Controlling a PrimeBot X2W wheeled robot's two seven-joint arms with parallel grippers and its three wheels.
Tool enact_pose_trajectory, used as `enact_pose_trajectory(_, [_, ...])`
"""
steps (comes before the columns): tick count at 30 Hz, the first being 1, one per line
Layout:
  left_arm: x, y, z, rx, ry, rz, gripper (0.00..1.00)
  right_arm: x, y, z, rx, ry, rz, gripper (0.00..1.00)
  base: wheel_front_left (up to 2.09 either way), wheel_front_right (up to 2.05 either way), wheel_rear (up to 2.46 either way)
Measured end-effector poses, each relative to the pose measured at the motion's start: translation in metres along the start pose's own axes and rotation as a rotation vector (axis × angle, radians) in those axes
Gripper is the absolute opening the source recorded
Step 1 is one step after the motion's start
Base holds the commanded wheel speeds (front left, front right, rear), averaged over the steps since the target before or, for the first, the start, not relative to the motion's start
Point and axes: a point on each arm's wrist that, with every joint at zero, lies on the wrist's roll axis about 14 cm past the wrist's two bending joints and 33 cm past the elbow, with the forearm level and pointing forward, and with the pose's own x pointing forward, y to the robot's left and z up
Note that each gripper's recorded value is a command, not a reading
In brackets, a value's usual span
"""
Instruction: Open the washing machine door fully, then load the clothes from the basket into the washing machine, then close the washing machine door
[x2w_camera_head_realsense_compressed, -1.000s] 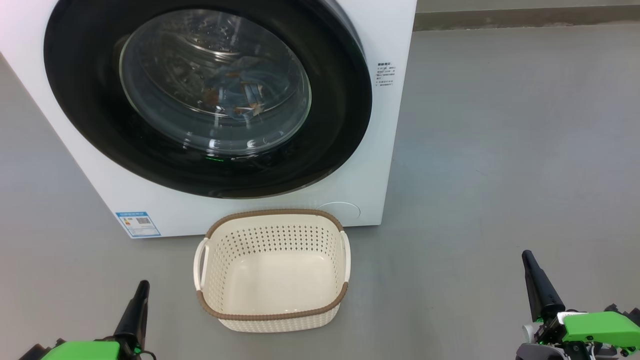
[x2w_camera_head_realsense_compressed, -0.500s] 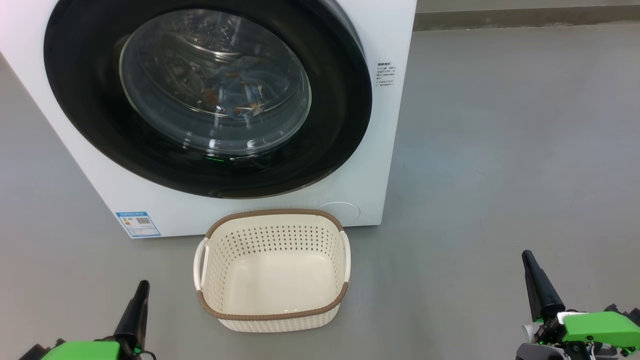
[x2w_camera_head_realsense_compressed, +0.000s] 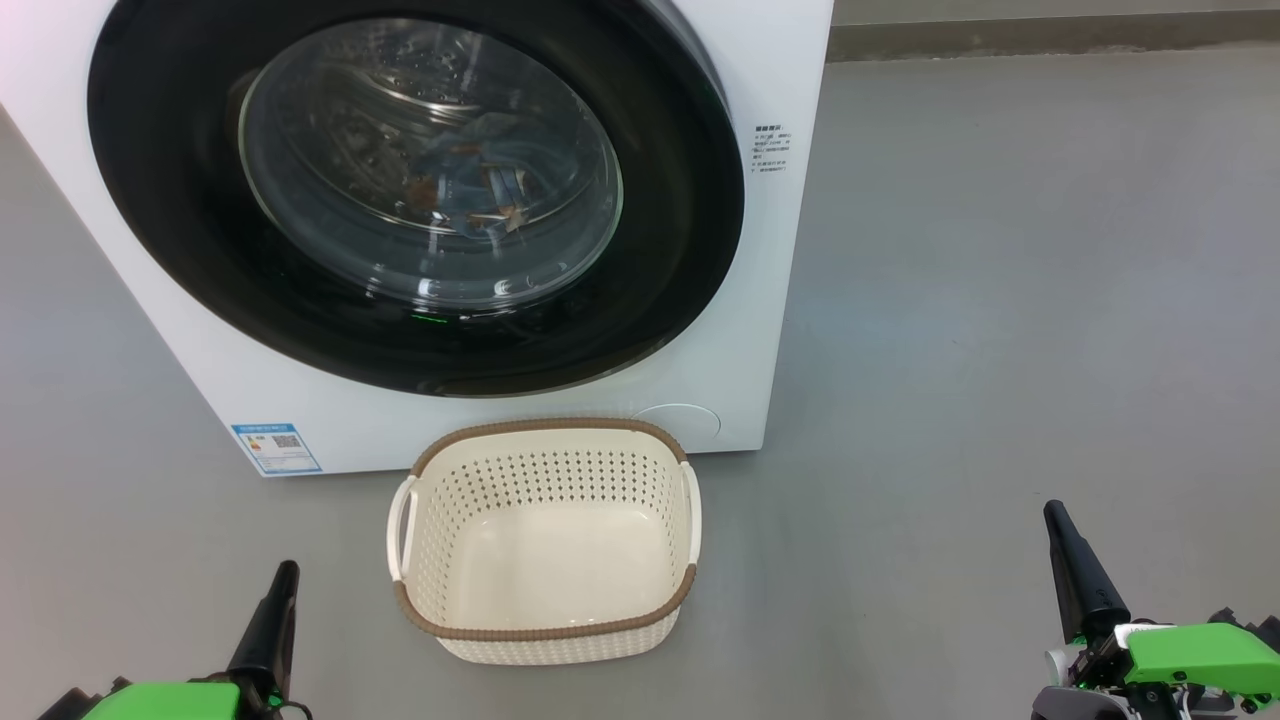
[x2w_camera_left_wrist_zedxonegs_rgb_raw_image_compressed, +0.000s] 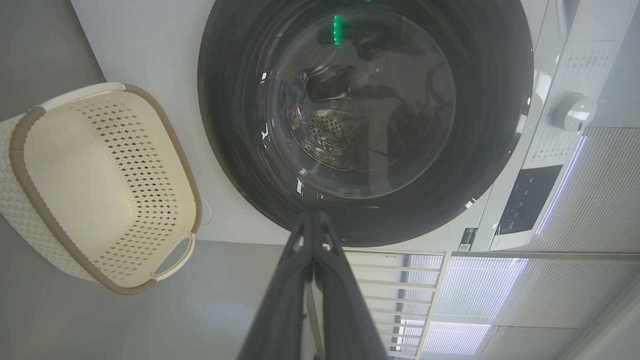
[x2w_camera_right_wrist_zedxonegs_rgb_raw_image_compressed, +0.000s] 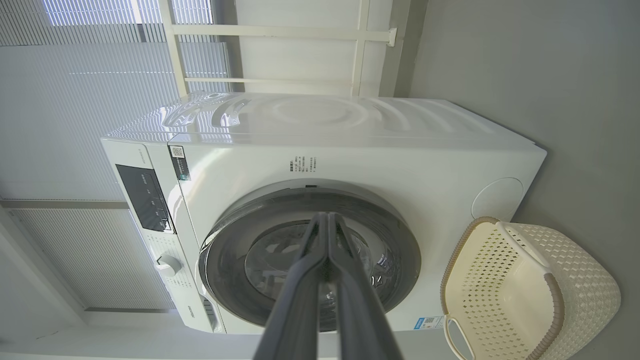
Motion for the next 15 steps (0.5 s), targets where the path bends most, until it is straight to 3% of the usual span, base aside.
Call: enact_pose_trajectory(15, [0.0, 0.0, 0.0, 0.0, 0.0, 0.0, 0.0, 0.0, 0.0, 0.0, 0.0, 0.0, 0.0, 0.0, 0.0, 0.0, 0.0])
